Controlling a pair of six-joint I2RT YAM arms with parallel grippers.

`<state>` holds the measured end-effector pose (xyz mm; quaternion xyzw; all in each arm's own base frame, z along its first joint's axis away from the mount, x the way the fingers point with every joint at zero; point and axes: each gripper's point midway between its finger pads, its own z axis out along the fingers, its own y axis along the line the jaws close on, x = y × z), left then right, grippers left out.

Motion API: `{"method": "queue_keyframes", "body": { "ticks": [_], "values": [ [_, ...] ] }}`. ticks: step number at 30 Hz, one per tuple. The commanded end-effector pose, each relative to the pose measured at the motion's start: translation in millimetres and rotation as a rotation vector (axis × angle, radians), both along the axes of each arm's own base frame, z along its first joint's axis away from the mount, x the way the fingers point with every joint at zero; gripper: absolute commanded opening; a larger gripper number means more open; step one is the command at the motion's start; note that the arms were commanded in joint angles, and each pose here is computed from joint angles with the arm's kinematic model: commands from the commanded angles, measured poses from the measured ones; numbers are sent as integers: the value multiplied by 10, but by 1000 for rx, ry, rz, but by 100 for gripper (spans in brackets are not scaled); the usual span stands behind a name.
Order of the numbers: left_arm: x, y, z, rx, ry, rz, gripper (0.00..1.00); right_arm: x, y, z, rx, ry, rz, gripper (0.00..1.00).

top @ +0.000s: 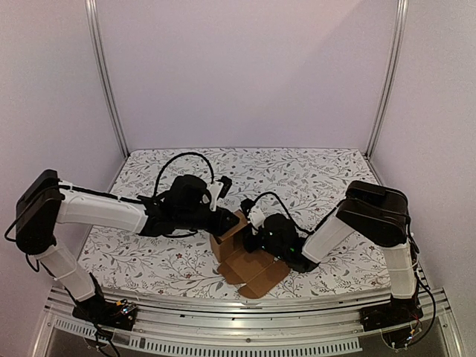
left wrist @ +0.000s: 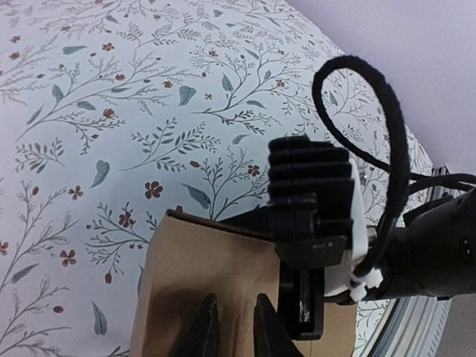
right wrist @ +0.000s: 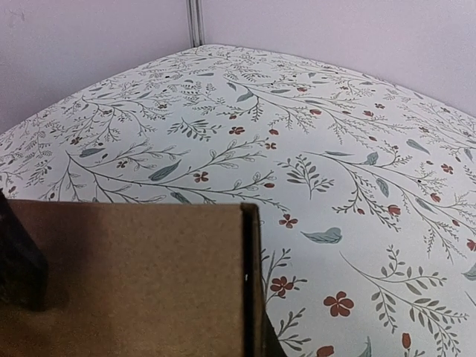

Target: Fold the paper box

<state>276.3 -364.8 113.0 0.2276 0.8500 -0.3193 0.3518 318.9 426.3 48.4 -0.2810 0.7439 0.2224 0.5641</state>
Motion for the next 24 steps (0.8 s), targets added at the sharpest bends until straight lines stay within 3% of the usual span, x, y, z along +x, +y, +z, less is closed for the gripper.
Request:
{"method": "queue_keyframes", "body": {
  "ticks": [1, 7, 11, 19, 24],
  "values": [
    [-13, 223, 24, 72, 2, 43, 23, 75, -138, 33, -32, -30, -83, 0],
    [13, 395, 369, 69, -71, 100, 45, 95, -368, 71, -85, -28, -193, 0],
    [-19, 502, 463, 65, -106, 116, 45, 123, -530, 111, -127, -24, -292, 0],
    [-161, 638, 125, 65, -91, 157, 48, 162, -784, 115, -94, 72, -466, 0],
    [-250, 515, 33, 38, -154, 140, 49, 146, -824, 146, -79, 89, -539, 0]
  ]
}}
